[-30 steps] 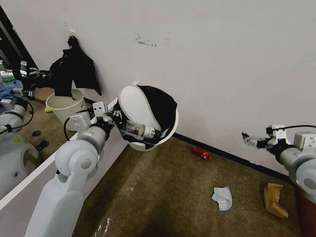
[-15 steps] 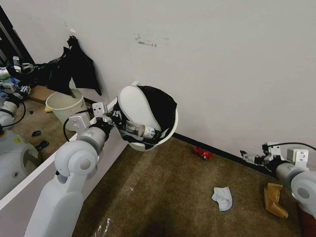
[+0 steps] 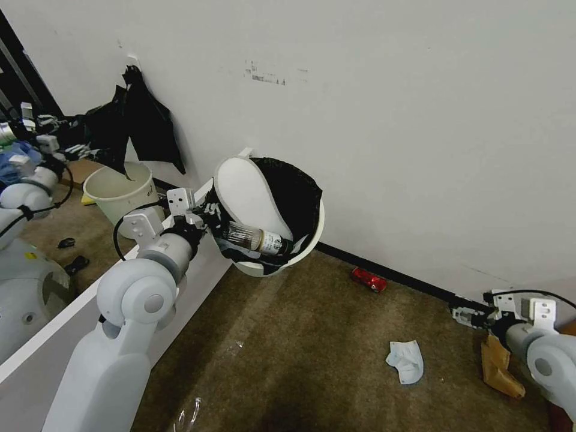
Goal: Pick up the trash bin and place the garbage on the floor into it.
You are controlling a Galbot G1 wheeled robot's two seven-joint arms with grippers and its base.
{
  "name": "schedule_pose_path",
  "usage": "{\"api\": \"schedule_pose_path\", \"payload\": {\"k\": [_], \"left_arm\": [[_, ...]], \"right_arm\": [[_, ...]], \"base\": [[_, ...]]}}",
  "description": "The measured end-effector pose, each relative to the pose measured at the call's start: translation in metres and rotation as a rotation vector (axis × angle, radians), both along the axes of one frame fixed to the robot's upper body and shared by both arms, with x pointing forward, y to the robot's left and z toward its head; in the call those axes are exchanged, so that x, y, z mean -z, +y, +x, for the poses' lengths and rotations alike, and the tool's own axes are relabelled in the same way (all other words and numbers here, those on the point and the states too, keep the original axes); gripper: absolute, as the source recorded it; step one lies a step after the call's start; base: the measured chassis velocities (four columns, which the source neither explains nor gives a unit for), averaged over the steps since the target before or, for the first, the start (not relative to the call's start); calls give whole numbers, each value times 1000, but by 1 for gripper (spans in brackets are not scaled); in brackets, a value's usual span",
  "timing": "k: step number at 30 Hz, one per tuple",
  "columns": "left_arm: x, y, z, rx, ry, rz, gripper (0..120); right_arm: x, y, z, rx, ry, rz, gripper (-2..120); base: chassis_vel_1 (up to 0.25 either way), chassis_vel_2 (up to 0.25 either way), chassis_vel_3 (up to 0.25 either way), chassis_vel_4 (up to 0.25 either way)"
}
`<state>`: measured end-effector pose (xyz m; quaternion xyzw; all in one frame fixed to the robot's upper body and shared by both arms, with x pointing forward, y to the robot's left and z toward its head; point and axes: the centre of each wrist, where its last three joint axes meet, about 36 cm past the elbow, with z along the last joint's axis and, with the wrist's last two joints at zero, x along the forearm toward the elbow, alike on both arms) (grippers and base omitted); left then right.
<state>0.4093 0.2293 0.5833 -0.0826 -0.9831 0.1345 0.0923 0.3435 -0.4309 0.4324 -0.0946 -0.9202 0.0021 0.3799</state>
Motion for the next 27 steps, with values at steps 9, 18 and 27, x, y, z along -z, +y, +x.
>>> {"api": "schedule_pose_path", "payload": {"k": [9, 18, 27], "left_arm": [[-1, 0, 1, -1, -2, -1, 4], [0, 1, 0, -2, -1, 1, 4], [2, 2, -1, -4, 5, 2, 4]], "right_arm": [[35, -23, -1, 52, 41, -4, 100], [62, -45, -4, 100, 64, -15, 100], [92, -74, -5, 162, 73, -17, 100]], "base": [[0, 0, 0, 0], [0, 0, 0, 0], [0, 0, 0, 0]]}}
